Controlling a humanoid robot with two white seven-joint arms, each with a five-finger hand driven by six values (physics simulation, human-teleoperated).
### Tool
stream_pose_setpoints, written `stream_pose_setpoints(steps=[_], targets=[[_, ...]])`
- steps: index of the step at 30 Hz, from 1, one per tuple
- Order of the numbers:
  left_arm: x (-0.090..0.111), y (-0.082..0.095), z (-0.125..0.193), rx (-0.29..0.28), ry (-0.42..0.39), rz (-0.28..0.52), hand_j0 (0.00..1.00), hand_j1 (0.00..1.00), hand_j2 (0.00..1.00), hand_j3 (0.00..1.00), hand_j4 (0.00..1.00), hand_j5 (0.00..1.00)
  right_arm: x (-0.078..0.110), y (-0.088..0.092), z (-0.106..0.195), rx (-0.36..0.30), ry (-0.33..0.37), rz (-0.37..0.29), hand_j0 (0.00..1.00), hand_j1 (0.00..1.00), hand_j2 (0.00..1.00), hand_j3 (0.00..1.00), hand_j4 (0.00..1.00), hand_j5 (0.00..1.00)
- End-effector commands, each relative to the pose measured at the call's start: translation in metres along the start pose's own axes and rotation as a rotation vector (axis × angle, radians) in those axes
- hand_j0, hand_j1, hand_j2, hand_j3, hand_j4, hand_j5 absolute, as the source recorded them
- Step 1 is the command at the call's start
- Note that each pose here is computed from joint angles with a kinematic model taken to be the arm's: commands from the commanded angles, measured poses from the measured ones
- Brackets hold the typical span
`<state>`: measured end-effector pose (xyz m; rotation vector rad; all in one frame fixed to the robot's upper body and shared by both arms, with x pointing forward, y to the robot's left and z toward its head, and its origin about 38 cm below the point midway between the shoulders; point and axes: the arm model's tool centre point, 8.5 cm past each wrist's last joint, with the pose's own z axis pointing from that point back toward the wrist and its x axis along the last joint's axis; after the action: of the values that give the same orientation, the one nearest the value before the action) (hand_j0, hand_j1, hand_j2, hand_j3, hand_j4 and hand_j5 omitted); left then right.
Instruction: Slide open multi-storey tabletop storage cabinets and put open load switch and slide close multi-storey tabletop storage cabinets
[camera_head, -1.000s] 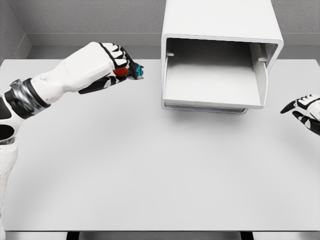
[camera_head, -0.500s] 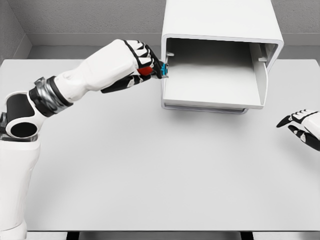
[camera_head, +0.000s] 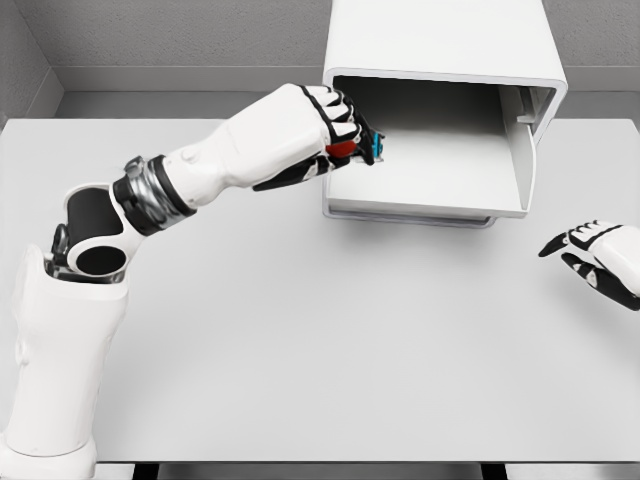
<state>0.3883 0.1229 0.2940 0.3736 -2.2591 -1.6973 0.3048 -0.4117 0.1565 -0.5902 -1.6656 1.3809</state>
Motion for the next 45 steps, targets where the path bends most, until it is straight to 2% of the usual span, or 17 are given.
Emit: stream_pose_setpoints(steps=[1,3,9,15,28,42,45], targets=[[0.003,-0.003,-0.007,0.001,0.002,0.000,0.46,0.46,0.46,0.46,0.46,0.46,0.003,-0.001,-0.001,-0.007,-0.008,-0.005,0.48,0.48,0.48,0.48,0.48,0.48],[0.006,-0.007,-0.013,-0.002,-0.009,0.009,0.46,0.46,0.46,0.46,0.46,0.46,0.003,0.000,0.000,-0.004,-0.008,-0.007,0.48,0.48,0.48,0.48,0.48,0.48],[0.009,-0.018,-0.025,-0.024,-0.005,0.011,0.46,0.46,0.46,0.46,0.46,0.46,0.031,0.007,-0.004,-0.025,-0.072,-0.026,0.48,0.48,0.48,0.48,0.48,0.48],[0.003,-0.027,-0.041,-0.040,-0.001,0.039,0.46,0.46,0.46,0.46,0.46,0.46,0.040,0.015,-0.004,-0.037,-0.084,-0.052,0.48,0.48,0.48,0.48,0.48,0.48],[0.000,-0.047,-0.054,-0.120,-0.008,0.046,0.47,0.47,0.47,0.47,0.47,0.47,0.040,0.018,-0.003,-0.033,-0.078,-0.059,0.48,0.48,0.48,0.48,0.48,0.48],[-0.007,-0.045,-0.066,-0.153,-0.013,0.027,0.47,0.47,0.47,0.47,0.47,0.47,0.040,0.019,-0.002,-0.033,-0.078,-0.063,0.49,0.49,0.49,0.49,0.49,0.49],[-0.008,-0.049,-0.069,-0.167,-0.017,0.035,0.47,0.47,0.47,0.47,0.47,0.47,0.040,0.019,-0.002,-0.033,-0.078,-0.063,0.49,0.49,0.49,0.49,0.49,0.49]])
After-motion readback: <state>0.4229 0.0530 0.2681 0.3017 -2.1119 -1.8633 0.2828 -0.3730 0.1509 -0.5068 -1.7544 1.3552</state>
